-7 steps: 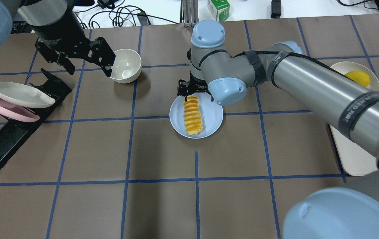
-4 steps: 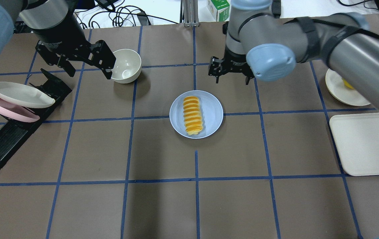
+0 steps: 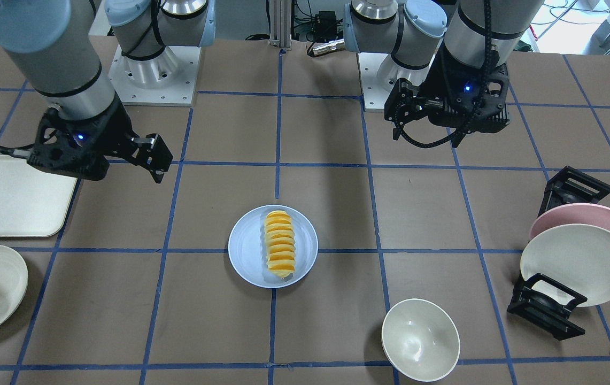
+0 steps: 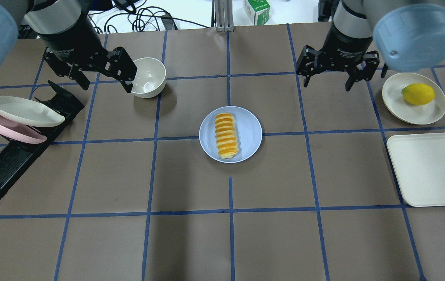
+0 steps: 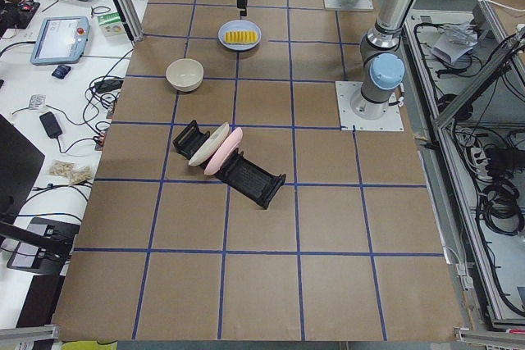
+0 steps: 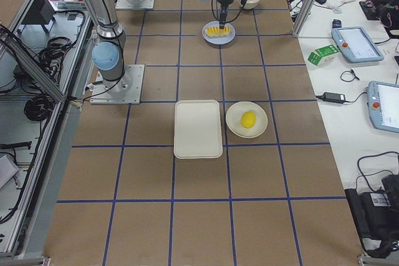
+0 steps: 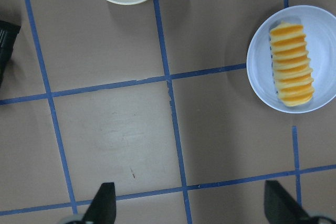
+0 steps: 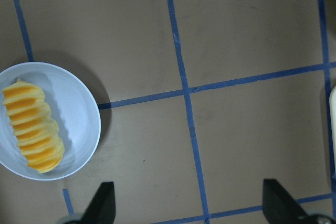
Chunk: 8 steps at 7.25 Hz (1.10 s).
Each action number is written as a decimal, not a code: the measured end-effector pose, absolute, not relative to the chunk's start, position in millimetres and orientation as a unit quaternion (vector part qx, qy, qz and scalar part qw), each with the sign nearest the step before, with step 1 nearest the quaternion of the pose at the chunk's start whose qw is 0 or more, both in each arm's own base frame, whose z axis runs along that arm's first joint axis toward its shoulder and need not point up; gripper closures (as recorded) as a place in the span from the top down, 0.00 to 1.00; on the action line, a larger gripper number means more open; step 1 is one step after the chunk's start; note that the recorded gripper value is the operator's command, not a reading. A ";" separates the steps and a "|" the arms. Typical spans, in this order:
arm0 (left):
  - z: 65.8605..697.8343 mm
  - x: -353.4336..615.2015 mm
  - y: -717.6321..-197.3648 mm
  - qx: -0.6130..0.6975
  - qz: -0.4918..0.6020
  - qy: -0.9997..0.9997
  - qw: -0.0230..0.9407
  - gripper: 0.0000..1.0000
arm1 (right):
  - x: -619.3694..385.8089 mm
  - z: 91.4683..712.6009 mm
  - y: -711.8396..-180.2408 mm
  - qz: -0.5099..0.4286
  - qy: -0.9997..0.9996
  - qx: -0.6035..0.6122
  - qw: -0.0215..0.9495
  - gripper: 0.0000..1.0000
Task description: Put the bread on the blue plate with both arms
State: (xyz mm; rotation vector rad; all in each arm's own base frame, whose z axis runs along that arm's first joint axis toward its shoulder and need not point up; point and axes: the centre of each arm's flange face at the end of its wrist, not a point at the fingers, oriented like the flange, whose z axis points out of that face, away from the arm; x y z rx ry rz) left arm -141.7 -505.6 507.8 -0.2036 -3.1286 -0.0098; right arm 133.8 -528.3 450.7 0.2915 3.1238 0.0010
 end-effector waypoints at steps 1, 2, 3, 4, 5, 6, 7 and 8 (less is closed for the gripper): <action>507.7 -141.8 -505.6 -0.063 -0.003 -0.998 0.003 1.00 | 119.3 463.0 -521.9 -0.002 0.994 0.105 0.003 1.00; 507.7 -142.1 -505.6 -0.060 -0.003 -0.998 0.004 1.00 | 114.0 474.3 -514.4 -0.008 0.994 0.110 0.003 1.00; 507.8 -142.4 -505.4 -0.058 -0.003 -0.998 0.004 1.00 | 113.9 483.1 -506.5 -0.013 0.994 0.111 0.004 1.00; 508.1 -142.6 -505.1 -0.055 -0.003 -0.998 0.004 1.00 | 115.1 486.7 -500.9 -0.014 0.994 0.110 0.004 1.00; 508.6 -142.9 -504.7 -0.052 -0.003 -0.999 0.004 1.00 | 116.5 487.6 -497.7 -0.012 0.994 0.108 0.004 1.00; 508.9 -143.2 -504.4 -0.049 -0.002 -0.999 0.004 1.00 | 117.5 487.2 -496.4 -0.010 0.995 0.103 0.004 1.00; 509.3 -143.3 -504.1 -0.048 -0.002 -0.999 0.004 1.00 | 118.8 486.3 -496.1 -0.009 0.995 0.097 0.005 1.00; 509.3 -143.3 -504.1 -0.047 -0.002 -0.999 0.004 1.00 | 119.6 486.1 -495.9 -0.009 0.996 0.092 0.006 1.00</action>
